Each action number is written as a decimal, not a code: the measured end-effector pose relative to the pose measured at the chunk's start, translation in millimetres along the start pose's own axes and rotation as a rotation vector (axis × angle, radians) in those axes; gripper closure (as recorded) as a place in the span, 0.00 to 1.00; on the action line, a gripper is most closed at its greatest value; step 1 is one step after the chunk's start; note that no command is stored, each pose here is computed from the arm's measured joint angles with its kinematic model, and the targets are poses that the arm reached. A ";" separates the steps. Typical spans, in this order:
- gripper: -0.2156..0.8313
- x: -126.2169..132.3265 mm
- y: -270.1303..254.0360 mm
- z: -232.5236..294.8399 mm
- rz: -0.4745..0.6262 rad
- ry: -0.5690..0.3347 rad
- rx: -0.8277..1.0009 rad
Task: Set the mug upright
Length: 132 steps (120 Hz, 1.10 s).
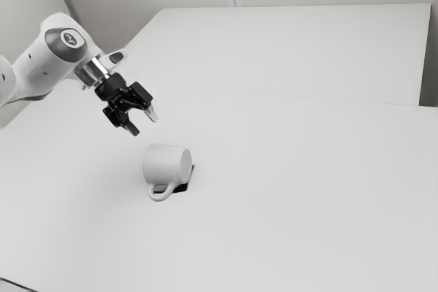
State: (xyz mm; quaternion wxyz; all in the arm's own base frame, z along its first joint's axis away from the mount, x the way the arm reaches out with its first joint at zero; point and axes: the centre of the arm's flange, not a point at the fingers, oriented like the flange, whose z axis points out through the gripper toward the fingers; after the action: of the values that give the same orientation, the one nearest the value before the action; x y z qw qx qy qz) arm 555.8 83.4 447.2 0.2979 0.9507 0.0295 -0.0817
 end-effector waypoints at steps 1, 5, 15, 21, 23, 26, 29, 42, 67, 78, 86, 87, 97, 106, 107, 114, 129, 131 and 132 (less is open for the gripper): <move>0.23 -0.2 -1.2 0.7 0.000 0.001 -0.003; 0.23 -0.4 -4.6 2.9 0.002 0.004 -0.014; 0.23 2.6 -13.8 6.1 0.009 0.018 -0.030; 0.23 4.4 -24.9 5.4 0.002 0.031 -0.034; 0.23 5.1 -30.4 5.1 -0.002 0.035 -0.036; 0.23 6.4 -39.8 5.2 -0.012 0.041 -0.038; 0.23 7.6 -49.7 5.8 -0.021 0.047 -0.041; 0.23 13.4 -78.8 14.1 -0.040 0.057 -0.055; 0.23 11.7 -98.1 42.9 -0.031 0.048 -0.106; 0.23 7.8 -103.3 54.2 -0.029 0.050 -0.137; 0.23 5.8 -104.3 61.4 -0.027 0.056 -0.164; 0.23 5.7 -104.3 62.0 -0.027 0.057 -0.167; 0.23 4.6 -101.6 68.1 -0.019 0.069 -0.202; 0.24 2.0 -100.2 76.2 -0.019 0.073 -0.238; 0.24 1.8 -100.0 76.6 -0.018 0.074 -0.241; 0.27 1.3 -97.5 78.3 -0.012 0.081 -0.258; 0.36 -0.7 -91.4 82.1 0.004 0.087 -0.284; 0.37 -1.0 -90.4 82.3 0.006 0.087 -0.287; 0.38 -1.2 -89.9 82.4 0.007 0.087 -0.288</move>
State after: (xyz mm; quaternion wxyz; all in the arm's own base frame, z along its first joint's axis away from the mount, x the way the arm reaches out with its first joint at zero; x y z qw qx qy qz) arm 533.9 110.1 330.2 0.4300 0.9008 0.0504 -0.0342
